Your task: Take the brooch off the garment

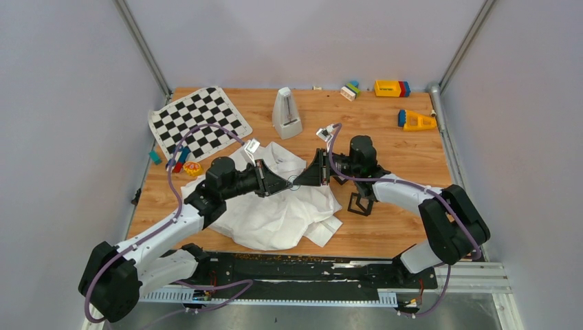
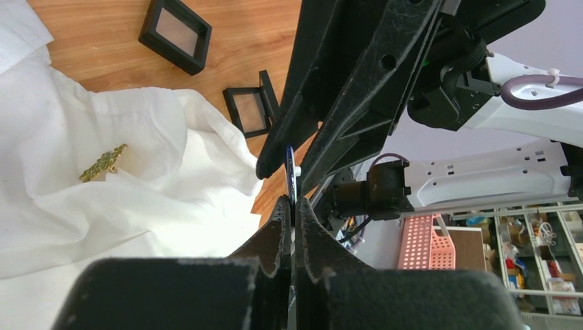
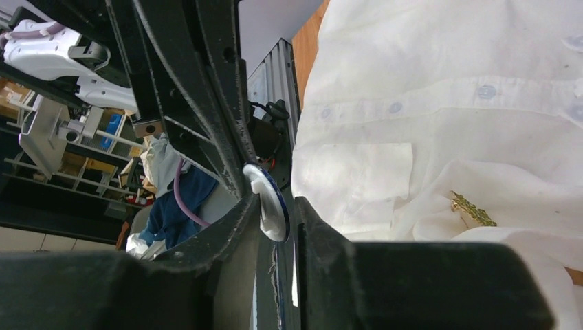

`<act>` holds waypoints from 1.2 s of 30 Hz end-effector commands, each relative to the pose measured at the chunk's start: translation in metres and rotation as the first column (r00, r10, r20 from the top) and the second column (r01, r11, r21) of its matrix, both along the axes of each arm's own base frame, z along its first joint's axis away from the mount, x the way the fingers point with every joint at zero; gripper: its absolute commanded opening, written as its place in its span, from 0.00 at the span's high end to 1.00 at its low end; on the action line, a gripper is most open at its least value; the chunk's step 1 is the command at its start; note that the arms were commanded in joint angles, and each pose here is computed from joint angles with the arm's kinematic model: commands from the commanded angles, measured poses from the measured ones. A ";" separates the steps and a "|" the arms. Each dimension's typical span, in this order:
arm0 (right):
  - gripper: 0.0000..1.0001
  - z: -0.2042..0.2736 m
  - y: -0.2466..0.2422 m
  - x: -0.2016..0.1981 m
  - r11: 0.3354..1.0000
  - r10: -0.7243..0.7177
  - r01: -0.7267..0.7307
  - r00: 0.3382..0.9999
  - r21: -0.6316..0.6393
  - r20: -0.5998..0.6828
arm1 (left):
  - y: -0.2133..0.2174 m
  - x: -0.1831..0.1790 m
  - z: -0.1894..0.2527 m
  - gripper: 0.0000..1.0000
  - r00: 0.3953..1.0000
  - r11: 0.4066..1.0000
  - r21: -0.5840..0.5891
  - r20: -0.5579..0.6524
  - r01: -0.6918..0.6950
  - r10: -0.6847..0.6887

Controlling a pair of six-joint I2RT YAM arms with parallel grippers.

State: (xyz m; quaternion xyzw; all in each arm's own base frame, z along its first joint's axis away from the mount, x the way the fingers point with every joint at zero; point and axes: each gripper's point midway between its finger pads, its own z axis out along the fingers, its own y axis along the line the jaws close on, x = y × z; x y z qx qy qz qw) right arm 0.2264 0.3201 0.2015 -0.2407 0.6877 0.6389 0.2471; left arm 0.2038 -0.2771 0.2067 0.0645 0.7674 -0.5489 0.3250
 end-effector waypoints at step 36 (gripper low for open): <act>0.52 -0.002 -0.067 0.072 0.801 -0.588 0.592 0.806 -0.085 0.076 | -0.044 -0.046 -0.044 1.00 0.961 0.955 0.105 -0.043 0.276 -0.273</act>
